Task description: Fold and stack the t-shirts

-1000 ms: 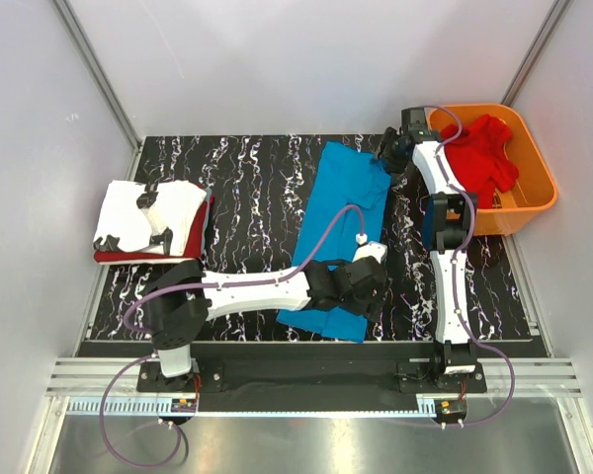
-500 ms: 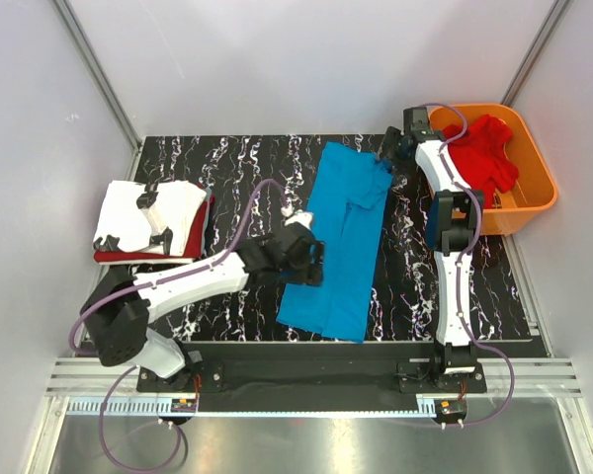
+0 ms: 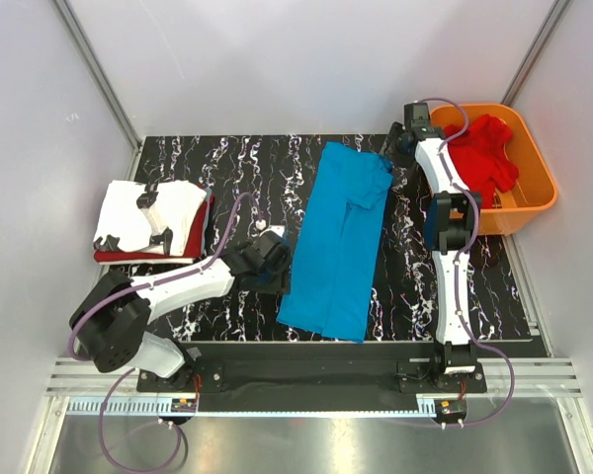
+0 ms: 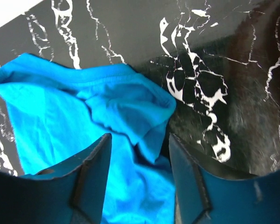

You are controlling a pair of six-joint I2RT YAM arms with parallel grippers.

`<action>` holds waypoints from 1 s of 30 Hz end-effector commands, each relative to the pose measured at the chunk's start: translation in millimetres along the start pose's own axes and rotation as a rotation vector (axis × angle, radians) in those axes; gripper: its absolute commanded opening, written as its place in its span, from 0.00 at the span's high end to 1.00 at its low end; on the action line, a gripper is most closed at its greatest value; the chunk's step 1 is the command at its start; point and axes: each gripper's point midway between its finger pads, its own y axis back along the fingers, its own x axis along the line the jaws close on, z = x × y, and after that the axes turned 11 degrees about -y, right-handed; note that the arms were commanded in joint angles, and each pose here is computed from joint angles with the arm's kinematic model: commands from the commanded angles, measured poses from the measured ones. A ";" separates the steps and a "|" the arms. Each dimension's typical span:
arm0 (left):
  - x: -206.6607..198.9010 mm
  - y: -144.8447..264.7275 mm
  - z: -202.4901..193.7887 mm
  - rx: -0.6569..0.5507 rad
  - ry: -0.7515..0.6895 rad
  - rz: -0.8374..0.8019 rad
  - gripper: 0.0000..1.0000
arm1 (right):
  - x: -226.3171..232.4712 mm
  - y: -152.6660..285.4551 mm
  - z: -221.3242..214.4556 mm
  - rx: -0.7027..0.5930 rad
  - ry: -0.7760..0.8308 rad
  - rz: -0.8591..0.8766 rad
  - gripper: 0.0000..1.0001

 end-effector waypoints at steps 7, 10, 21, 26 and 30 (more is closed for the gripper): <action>-6.5 -10.6 -12.0 0.001 0.023 -0.070 0.57 | -13.0 -32.1 -9.9 0.014 -0.031 -0.029 0.46; -6.7 -12.6 -17.8 0.009 0.031 -0.079 0.65 | -15.0 -38.1 -13.5 0.016 -0.025 -0.035 0.59; -20.1 -13.5 -40.2 -0.019 0.116 -0.143 1.00 | 28.4 -49.3 -20.9 -0.040 0.057 0.047 0.95; -13.7 -7.2 -49.5 -0.035 0.144 -0.122 1.00 | 71.4 -46.6 -34.7 -0.065 0.116 0.127 0.96; -2.3 1.3 -53.3 -0.055 0.161 -0.091 1.00 | 93.0 -46.1 -33.0 -0.105 0.124 0.179 0.97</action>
